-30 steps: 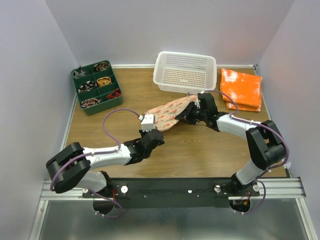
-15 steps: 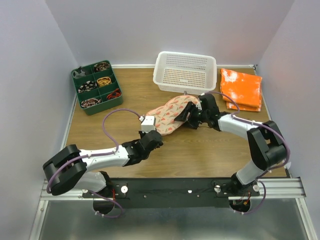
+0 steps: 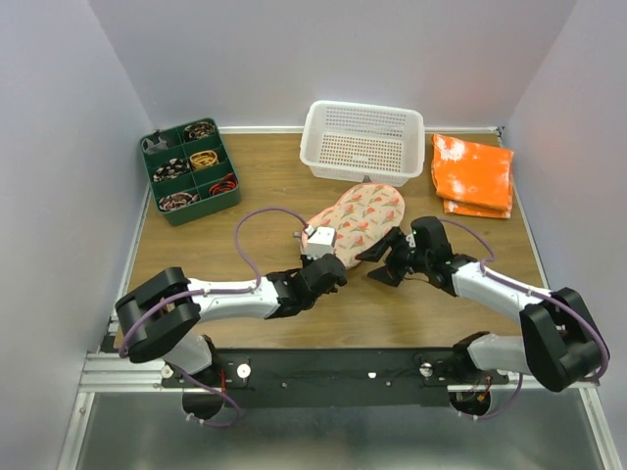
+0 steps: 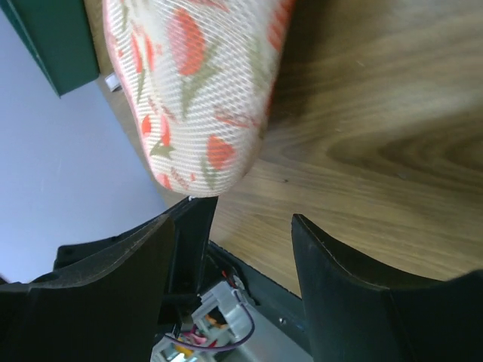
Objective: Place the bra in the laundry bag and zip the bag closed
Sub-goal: Zip the zipper on the laundry bag.
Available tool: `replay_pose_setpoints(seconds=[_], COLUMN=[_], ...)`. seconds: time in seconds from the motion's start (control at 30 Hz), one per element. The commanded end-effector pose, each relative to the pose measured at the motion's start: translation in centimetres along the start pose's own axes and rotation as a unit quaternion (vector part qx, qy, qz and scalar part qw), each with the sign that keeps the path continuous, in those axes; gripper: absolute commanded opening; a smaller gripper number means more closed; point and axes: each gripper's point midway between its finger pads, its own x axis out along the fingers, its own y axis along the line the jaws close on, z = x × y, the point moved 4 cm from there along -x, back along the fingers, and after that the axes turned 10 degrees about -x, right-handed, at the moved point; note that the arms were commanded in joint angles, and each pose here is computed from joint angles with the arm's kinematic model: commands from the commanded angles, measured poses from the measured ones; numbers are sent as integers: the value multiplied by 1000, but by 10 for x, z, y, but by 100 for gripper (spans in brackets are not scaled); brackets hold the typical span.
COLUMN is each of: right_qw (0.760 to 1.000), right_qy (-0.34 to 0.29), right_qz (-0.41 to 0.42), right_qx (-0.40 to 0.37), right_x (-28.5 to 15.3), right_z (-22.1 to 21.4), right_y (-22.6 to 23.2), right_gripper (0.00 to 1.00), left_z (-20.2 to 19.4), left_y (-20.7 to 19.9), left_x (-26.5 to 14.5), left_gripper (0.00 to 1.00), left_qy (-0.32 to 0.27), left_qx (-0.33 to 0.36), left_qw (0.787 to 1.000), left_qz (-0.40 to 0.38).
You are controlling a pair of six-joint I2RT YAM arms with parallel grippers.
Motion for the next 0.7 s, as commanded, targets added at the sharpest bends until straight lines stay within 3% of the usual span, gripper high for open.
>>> replay_pose_setpoints(seconds=[0.0,0.43,0.53,0.67], right_qw=[998,993,992,992], right_qy=[-16,-56,-61,-72], right_qz=[21,10,-5,-22], right_qx=[62,103,107,104], right_x=[-4,9,8,3], right_z=[-2,10,10,8], right_y=[1,-10,-15,-23], right_gripper=[72,70,63,45], left_z=[-1,-14,-13,-12], left_y=[-33,-85,-88,-89], left_x=[1,-1,-1,0], left_gripper=[0,0,0,0], left_qy=[13,39,38,38], left_qx=[8,49,51,54], left_qw=[999,993,993,993], left_qz=[-36,-96,-99,-97])
